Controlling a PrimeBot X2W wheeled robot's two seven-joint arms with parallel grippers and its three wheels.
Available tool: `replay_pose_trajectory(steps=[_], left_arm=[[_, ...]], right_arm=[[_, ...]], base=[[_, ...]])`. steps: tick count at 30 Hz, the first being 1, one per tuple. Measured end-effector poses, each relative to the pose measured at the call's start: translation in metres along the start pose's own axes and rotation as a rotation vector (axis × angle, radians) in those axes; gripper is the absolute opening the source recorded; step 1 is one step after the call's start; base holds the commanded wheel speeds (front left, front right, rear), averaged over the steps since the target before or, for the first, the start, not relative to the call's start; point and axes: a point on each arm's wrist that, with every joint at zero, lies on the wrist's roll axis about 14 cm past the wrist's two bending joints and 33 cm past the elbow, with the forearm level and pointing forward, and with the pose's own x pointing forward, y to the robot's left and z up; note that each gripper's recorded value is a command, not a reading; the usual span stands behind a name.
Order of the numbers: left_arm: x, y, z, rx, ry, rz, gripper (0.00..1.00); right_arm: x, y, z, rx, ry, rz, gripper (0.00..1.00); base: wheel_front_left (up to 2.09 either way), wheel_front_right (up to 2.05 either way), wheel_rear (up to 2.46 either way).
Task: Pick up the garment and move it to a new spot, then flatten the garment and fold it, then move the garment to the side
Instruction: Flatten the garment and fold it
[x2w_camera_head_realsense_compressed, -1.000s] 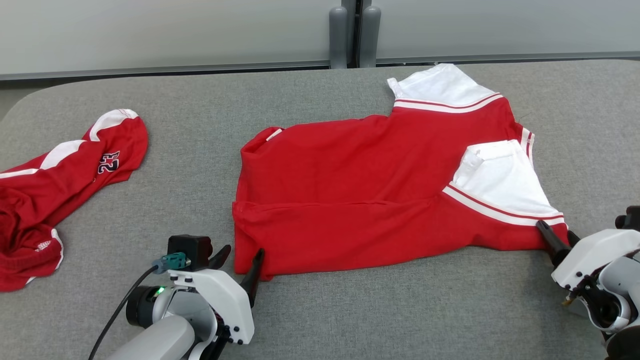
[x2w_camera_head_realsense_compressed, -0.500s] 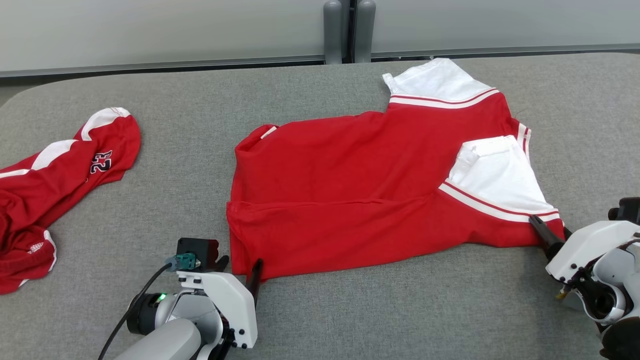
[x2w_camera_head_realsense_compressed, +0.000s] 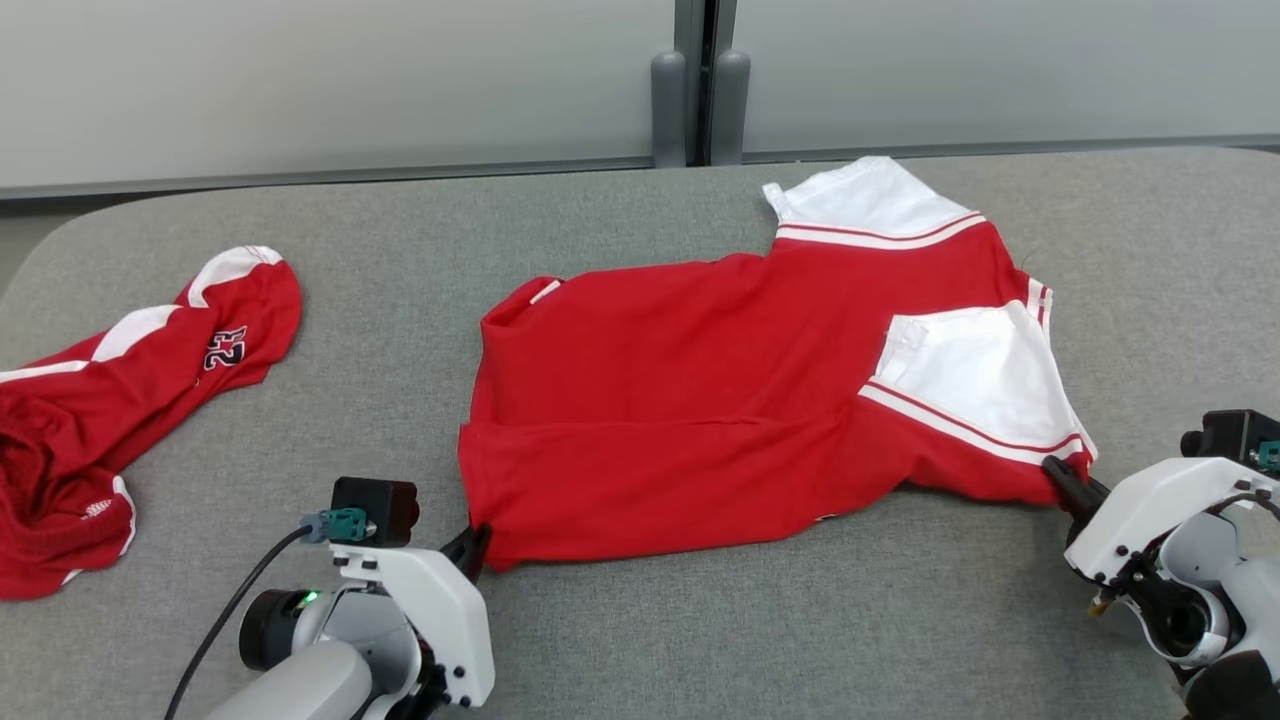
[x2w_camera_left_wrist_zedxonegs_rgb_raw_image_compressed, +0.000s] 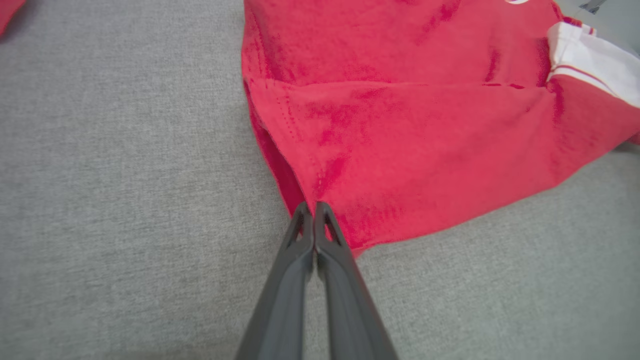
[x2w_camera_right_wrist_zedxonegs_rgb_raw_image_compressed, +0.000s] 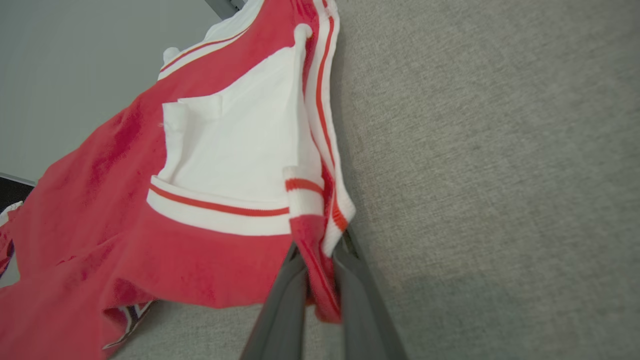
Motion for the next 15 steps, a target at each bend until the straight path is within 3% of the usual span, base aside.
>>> replay_pose_trajectory(steps=[10,15], left_arm=[[-0.040,0.002,-0.005,0.078,0.050,-0.058,0.00],[-0.065,-0.012,-0.030,0.084,0.137,-0.116,0.00]], right_arm=[[-0.033,-0.002,-0.003,-0.038,0.063,0.039,0.00],[-0.058,-0.016,-0.016,-0.044,0.115,0.030,0.00]], base=[[0.00,0.00,0.00],[0.00,0.00,0.00]])
